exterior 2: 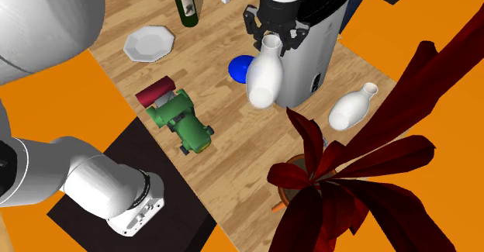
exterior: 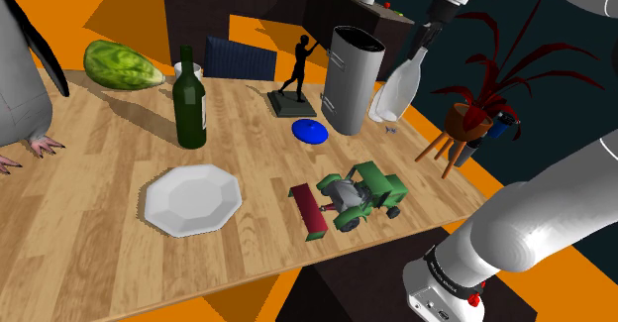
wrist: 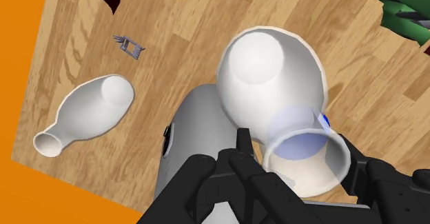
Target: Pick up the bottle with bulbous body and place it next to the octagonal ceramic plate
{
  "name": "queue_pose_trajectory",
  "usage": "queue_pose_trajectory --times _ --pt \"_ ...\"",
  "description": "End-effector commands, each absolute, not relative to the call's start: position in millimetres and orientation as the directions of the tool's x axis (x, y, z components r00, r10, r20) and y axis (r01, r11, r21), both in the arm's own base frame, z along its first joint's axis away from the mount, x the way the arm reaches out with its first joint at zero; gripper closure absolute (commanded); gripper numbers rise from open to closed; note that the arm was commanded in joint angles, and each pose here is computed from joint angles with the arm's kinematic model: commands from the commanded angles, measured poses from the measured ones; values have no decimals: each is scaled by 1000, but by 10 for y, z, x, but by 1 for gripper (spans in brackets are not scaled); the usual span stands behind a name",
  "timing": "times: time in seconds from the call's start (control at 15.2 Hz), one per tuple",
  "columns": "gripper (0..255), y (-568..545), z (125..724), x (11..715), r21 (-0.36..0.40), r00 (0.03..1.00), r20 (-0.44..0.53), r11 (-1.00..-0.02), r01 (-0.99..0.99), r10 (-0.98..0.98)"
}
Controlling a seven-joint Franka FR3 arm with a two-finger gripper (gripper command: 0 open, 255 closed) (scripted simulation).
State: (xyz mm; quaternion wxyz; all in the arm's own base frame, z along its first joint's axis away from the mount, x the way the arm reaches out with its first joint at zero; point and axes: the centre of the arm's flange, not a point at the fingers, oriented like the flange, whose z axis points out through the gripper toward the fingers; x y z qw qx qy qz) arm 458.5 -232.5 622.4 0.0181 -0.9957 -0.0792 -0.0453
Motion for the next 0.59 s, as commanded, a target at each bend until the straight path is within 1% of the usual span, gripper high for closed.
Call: queue_pose_trajectory --times 0.0,0.53 --pt "255 -2336 6339 4585 -29 983 93 -987 159 156" --pt "255 -2336 6761 4585 -29 983 93 -987 159 156"
